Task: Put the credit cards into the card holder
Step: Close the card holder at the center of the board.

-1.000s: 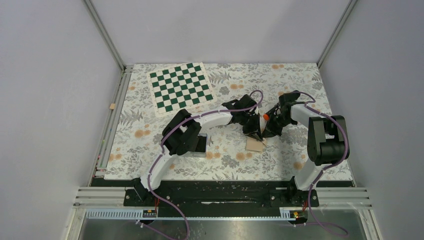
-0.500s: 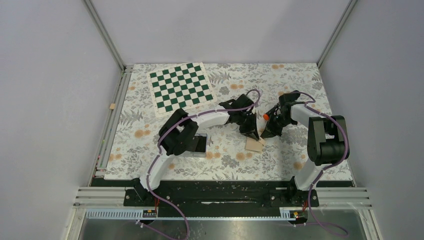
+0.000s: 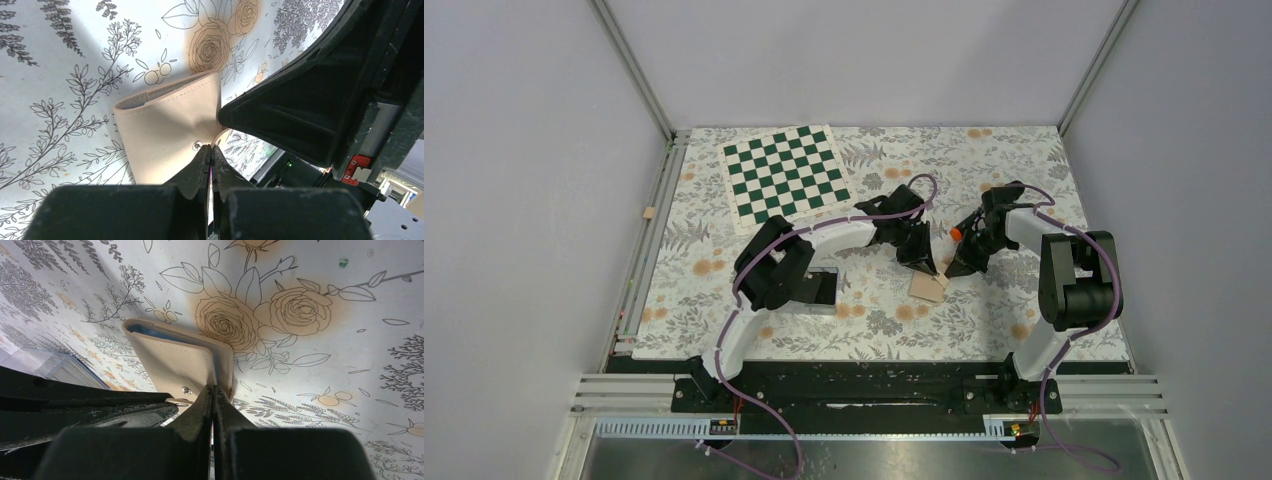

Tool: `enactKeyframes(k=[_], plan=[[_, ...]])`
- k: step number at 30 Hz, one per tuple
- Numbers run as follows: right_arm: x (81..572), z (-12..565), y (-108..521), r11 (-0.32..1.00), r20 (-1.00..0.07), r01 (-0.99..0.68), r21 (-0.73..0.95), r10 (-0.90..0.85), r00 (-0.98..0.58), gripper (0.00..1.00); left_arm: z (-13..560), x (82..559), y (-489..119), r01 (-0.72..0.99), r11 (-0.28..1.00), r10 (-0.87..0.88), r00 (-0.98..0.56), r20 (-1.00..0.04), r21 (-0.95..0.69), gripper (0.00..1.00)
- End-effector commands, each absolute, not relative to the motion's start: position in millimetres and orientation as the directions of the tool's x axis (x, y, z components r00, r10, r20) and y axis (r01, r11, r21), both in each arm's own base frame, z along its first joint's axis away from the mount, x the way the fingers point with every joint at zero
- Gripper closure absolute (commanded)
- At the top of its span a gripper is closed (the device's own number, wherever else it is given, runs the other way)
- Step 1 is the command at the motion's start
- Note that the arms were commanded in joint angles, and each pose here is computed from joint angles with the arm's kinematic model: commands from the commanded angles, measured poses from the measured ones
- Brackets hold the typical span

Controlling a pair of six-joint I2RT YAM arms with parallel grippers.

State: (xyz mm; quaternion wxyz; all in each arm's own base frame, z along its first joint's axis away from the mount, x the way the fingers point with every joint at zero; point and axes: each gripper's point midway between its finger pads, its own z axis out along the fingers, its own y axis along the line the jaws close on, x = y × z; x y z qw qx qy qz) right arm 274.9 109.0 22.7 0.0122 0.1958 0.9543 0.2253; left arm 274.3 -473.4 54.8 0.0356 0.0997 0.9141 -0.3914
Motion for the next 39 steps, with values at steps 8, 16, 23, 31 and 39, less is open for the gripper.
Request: enactKeyframes(k=[8,16,23,31,39], plan=[[278.4,36.0,109.5,0.819,0.048,0.350,0.455,0.369,-0.928,1.00,67.3,284.2,-465.3,0.254,0.688,0.152,-0.966,-0.208,-0.680,1.00],[279.0,36.5,110.6,0.817,0.050,0.349,0.460,0.368,-0.928,1.00,65.7,284.4,-460.2,0.261,0.703,0.158,-0.964,-0.212,-0.662,1.00],[280.3,46.6,113.3,0.813,0.019,0.314,0.491,0.350,-0.936,1.00,55.3,283.0,-456.1,0.246,0.723,0.162,-0.969,-0.188,-0.646,1.00],[281.1,62.8,120.0,0.798,-0.026,0.265,0.541,0.331,-0.943,1.00,50.6,282.2,-452.7,0.245,0.740,0.171,-0.969,-0.177,-0.626,1.00],[272.4,56.7,142.5,0.814,-0.006,0.225,0.536,0.271,-0.963,1.00,39.1,280.4,-446.9,0.226,0.757,0.174,-0.974,-0.145,-0.613,1.00]])
